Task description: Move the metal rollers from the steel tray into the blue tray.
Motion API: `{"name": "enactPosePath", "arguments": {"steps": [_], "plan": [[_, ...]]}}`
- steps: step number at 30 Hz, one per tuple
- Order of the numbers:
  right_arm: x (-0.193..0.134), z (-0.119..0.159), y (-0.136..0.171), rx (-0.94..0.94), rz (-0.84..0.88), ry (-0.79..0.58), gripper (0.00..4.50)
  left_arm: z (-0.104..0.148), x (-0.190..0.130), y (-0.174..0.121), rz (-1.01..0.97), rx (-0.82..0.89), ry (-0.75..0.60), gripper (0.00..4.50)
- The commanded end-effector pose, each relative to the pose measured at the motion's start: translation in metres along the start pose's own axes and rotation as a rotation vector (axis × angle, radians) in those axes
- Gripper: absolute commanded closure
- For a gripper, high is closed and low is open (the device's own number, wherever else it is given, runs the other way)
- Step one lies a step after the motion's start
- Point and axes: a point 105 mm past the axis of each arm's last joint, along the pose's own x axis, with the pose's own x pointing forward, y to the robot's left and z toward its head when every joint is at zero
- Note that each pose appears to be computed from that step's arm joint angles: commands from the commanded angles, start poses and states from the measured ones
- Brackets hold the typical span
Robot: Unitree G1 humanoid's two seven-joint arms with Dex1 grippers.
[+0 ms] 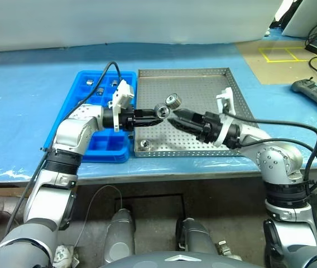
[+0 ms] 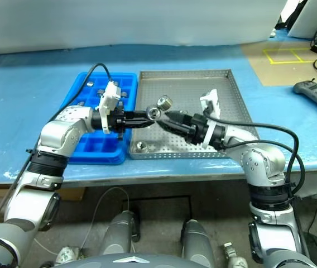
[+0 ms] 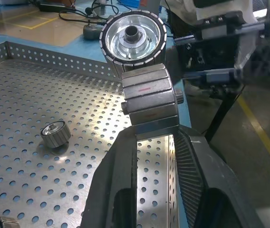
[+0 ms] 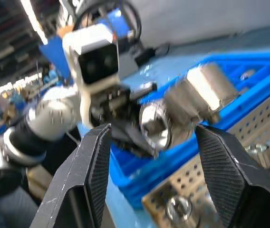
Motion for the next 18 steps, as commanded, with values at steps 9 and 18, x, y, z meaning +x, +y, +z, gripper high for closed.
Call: {"name": "enactPosePath", "arguments": {"steps": [9, 18], "plan": [[-0.006, 0.020, -0.018, 0.102, -0.092, -0.125, 1.61, 0.005, 0.001, -0.004, 0.009, 0.059, -0.021, 3.71], [0.004, 0.016, -0.016, 0.122, -0.103, -0.131, 1.61, 0.002, 0.003, -0.002, 0.021, 0.062, -0.012, 3.71]]}}
